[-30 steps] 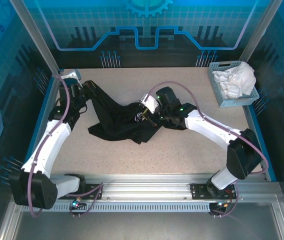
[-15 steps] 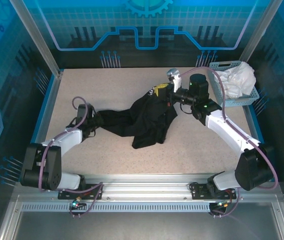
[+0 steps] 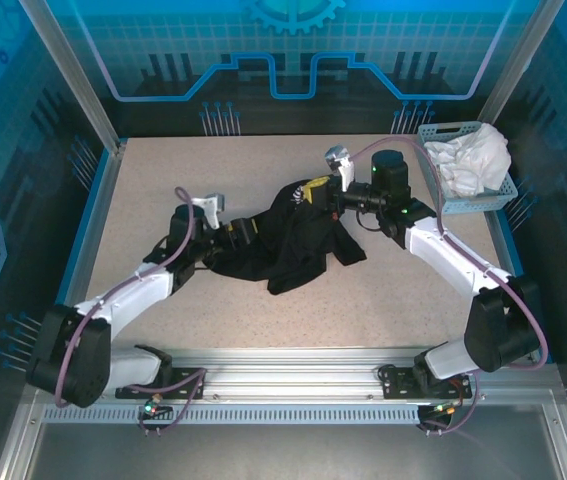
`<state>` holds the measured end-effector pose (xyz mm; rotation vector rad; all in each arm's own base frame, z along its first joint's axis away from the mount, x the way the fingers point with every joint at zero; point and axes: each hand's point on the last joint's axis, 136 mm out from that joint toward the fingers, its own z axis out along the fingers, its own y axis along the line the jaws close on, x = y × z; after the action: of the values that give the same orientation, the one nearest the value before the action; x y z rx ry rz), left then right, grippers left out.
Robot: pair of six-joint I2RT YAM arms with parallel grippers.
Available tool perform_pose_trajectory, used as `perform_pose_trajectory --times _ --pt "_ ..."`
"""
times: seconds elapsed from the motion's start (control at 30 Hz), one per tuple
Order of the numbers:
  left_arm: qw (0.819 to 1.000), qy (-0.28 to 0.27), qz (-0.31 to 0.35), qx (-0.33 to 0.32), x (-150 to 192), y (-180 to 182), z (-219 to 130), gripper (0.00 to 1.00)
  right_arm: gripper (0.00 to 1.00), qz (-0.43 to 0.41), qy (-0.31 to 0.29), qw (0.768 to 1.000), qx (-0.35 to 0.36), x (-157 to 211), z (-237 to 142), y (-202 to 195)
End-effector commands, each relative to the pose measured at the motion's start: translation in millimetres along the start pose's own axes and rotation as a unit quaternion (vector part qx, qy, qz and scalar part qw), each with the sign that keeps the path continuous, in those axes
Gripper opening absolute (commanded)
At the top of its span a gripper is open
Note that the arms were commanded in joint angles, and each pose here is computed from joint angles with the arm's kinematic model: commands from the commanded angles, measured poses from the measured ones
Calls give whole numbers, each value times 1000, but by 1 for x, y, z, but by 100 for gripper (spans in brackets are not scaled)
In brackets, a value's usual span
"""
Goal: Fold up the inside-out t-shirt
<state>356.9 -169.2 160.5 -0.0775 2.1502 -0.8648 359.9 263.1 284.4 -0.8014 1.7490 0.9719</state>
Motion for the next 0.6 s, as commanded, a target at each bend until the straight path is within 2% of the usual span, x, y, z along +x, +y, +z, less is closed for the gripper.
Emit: perform_pose_trajectory --times 0.0,0.07,0.13,0.27,0.3,0.37,0.47,0.57 --pt "997 42 39 56 4 -25 20 72 0 -25 -9 999 -18 -10 -2 7" --pt "996 55 40 65 4 -28 33 68 0 -28 -10 999 -20 -13 -2 8" --pt "994 69 35 75 4 -29 44 56 0 -30 -14 999 -17 -18 -3 8" --pt "993 77 13 91 4 -30 59 8 0 -35 -45 998 -4 -49 -11 10" --pt "993 74 10 89 3 -29 60 1 0 -38 -56 998 -4 -59 -15 12" --pt "996 66 -2 57 0 -17 62 0 0 -44 -91 995 -8 -86 -26 19" --pt "998 41 -39 -30 -8 20 56 0 0 -53 -152 987 -13 -118 -52 27" --pt "993 8 -84 -85 -15 56 39 0 0 -59 -187 981 -6 -119 -71 26"
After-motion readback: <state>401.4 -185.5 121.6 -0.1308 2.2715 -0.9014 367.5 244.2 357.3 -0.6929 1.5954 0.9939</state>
